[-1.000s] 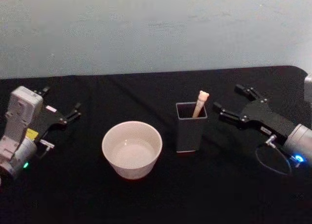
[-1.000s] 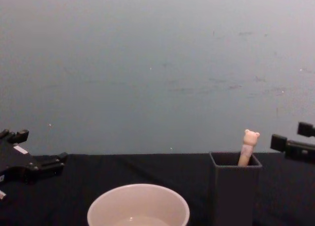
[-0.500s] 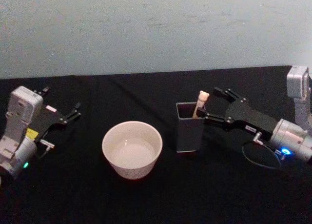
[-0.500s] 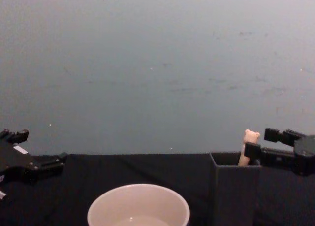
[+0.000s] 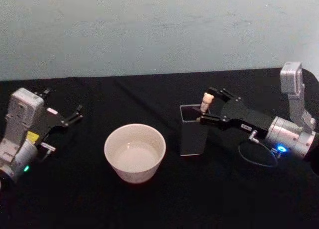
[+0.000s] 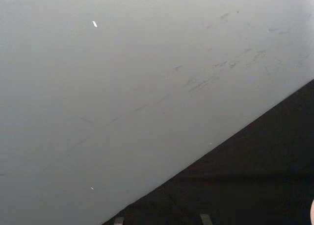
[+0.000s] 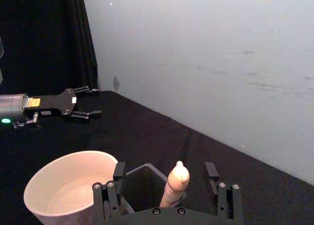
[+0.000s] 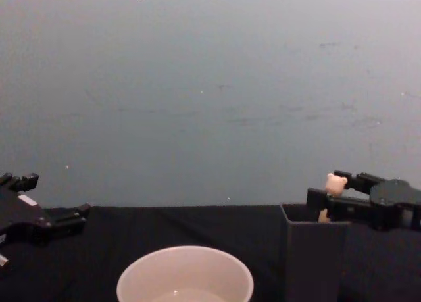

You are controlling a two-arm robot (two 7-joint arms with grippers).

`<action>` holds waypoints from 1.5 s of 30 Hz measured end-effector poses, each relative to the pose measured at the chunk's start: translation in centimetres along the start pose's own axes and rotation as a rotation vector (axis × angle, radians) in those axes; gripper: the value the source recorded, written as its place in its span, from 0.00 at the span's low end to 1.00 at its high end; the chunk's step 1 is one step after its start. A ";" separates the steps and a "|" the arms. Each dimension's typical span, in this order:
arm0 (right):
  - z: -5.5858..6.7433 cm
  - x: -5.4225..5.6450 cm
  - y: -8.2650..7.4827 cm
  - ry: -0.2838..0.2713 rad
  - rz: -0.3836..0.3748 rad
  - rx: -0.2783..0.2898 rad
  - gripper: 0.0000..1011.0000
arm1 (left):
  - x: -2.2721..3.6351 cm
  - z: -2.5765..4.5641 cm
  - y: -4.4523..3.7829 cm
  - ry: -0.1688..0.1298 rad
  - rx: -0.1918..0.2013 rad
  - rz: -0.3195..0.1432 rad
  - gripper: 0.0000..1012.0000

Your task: Pick up the stirring spoon with one hand, stir inside the cup, then place it back in its original position.

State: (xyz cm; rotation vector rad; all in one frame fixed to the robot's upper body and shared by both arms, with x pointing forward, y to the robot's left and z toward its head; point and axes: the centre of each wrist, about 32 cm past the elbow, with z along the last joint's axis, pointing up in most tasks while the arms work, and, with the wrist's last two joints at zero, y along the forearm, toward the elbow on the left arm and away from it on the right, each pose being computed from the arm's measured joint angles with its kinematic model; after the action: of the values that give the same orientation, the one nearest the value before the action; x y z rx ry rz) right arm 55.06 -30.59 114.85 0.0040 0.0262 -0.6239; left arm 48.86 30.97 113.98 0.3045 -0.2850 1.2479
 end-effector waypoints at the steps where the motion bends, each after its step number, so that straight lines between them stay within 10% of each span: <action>1: 0.0 0.0 0.0 0.000 0.000 0.000 0.99 | 0.00 0.00 0.00 0.000 0.000 0.000 0.99; 27: -0.1 0.0 0.5 0.010 0.004 -0.016 0.99 | 0.00 0.00 0.00 0.000 0.000 0.000 0.99; 45: 0.0 0.0 0.5 0.010 0.003 -0.013 0.47 | 0.00 0.00 0.00 0.000 0.000 0.000 0.99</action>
State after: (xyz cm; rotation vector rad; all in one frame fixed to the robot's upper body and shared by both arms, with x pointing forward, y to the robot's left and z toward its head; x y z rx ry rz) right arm 55.30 -30.18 114.82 -0.0054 0.0394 -0.6206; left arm 48.86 30.97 113.98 0.3044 -0.2850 1.2480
